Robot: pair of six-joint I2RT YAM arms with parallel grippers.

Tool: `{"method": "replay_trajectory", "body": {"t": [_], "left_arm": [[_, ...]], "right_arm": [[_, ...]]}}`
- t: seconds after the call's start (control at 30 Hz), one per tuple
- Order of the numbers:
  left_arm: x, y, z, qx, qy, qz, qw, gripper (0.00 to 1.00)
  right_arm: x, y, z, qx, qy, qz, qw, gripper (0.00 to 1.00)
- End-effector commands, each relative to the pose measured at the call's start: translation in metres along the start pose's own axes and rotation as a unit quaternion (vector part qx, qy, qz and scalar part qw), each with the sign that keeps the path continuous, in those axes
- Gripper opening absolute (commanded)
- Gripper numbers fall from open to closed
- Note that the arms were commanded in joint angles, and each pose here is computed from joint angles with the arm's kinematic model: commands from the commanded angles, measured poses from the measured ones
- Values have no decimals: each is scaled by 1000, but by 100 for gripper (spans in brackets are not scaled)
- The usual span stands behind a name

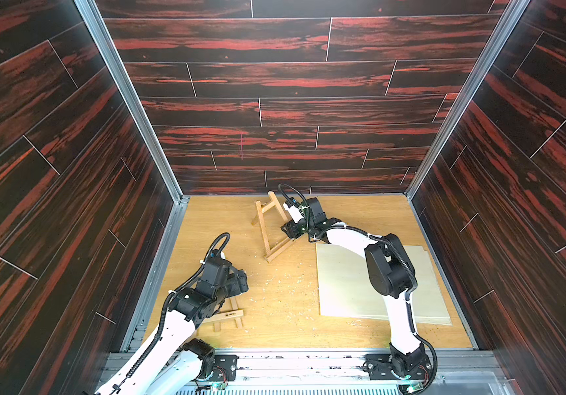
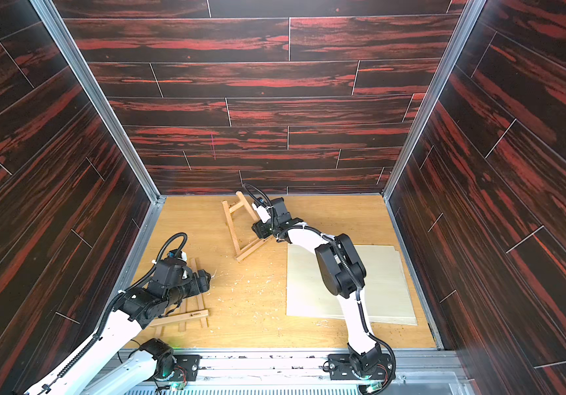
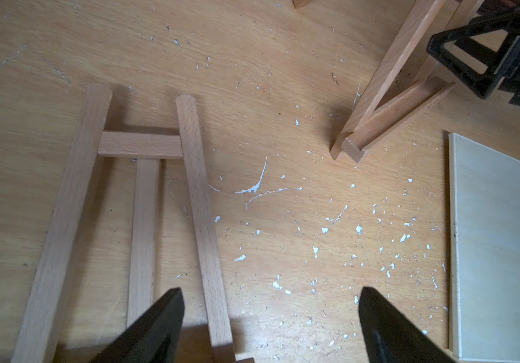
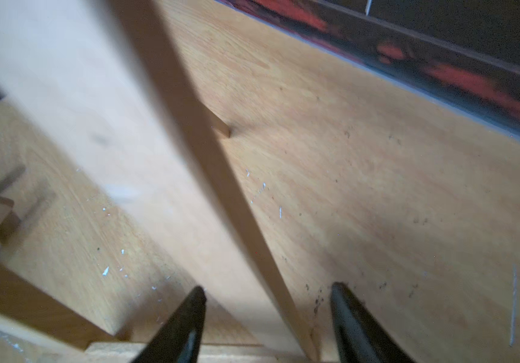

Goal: Disassemble the easel
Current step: Pick up the easel at the center of the board.

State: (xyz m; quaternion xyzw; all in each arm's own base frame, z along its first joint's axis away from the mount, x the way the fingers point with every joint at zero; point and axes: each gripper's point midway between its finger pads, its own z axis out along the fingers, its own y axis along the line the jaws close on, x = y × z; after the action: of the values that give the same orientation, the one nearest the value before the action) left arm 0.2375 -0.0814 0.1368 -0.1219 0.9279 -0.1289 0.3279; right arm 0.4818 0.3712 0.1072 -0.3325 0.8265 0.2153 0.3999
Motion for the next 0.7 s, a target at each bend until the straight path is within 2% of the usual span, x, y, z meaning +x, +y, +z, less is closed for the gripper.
{"method": "replay_trajectory", "body": {"t": [0.0, 0.1, 0.23, 0.5, 0.67], "left_arm": [[-1, 0, -3, 0, 2, 3, 1000, 91], [-2, 0, -3, 1, 3, 1, 1000, 91], [-2, 1, -2, 2, 5, -2, 1000, 91], [-3, 1, -2, 4, 2, -6, 1000, 91], [-4, 0, -2, 6, 0, -10, 1000, 91]], "right_arm": [[6, 9, 20, -25, -4, -34, 999, 53], [4, 11, 22, -31, -9, -40, 999, 44], [4, 13, 24, -39, -10, -42, 998, 42], [4, 17, 22, -37, -13, -58, 998, 28], [-2, 18, 13, -23, -23, -74, 997, 26]]}}
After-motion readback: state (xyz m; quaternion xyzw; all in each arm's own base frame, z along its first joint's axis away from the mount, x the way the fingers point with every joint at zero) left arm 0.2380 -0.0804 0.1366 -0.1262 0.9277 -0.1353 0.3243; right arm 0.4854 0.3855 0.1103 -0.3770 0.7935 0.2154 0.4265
